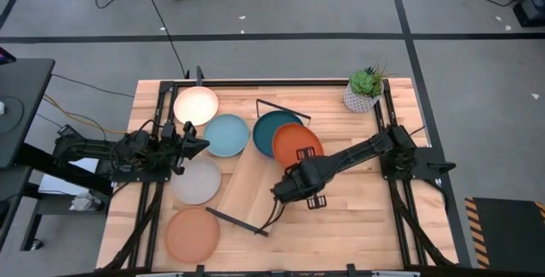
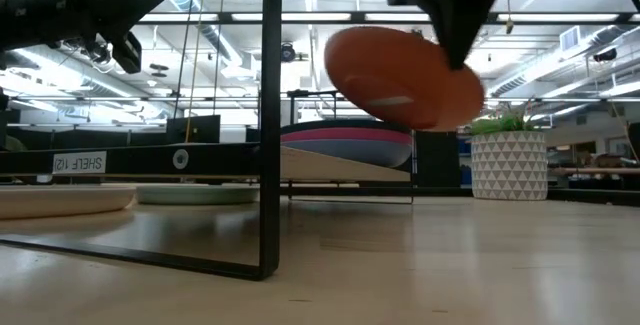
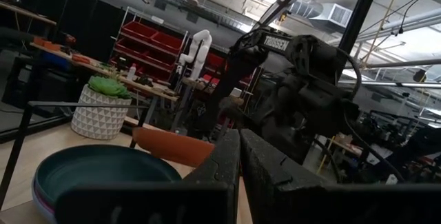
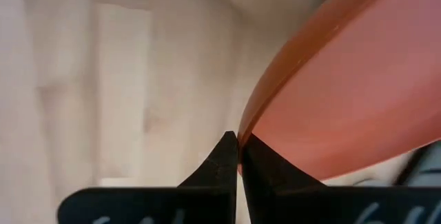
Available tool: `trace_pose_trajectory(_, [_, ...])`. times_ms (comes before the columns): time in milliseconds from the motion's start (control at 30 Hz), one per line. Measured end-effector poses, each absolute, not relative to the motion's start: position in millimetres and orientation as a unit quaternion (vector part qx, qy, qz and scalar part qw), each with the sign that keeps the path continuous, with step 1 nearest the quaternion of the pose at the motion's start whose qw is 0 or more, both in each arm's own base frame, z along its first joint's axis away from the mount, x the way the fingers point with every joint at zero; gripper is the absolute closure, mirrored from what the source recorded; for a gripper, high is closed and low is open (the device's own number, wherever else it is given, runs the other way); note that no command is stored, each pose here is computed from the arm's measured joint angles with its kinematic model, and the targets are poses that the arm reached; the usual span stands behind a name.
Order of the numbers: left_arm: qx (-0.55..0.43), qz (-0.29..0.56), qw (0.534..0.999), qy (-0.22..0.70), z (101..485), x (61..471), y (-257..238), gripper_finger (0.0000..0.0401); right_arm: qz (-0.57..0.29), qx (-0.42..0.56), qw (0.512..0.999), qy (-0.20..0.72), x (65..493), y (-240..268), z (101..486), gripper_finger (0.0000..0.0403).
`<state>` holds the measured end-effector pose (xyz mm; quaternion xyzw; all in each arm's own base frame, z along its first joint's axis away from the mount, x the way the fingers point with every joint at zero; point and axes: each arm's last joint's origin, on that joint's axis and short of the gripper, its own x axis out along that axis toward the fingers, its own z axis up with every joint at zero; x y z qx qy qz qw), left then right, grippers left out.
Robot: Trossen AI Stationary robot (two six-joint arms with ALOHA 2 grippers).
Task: Place and stack plates onto a shelf
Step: Stack the orange plate on top of the green plate on the shelf
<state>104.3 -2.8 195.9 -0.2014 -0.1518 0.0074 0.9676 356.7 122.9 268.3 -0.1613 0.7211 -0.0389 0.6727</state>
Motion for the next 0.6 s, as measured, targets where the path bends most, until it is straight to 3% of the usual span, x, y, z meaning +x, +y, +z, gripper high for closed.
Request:
trace_pose_trajectory(267, [-0.201, 0.007, 0.968, -0.152, 195.9, 104.4, -2.8, 0.0381, -0.055, -0.280, 0.674, 0.682, 368.1, 101.7, 280.3, 0.0388])
trace_pose_trajectory(600, [-0.201, 0.007, 0.968, -0.152, 195.9, 104.4, -2.8, 0.0381, -0.037, -0.245, 0.690, 0.681, 386.9, 60.7, 260.9, 0.0388])
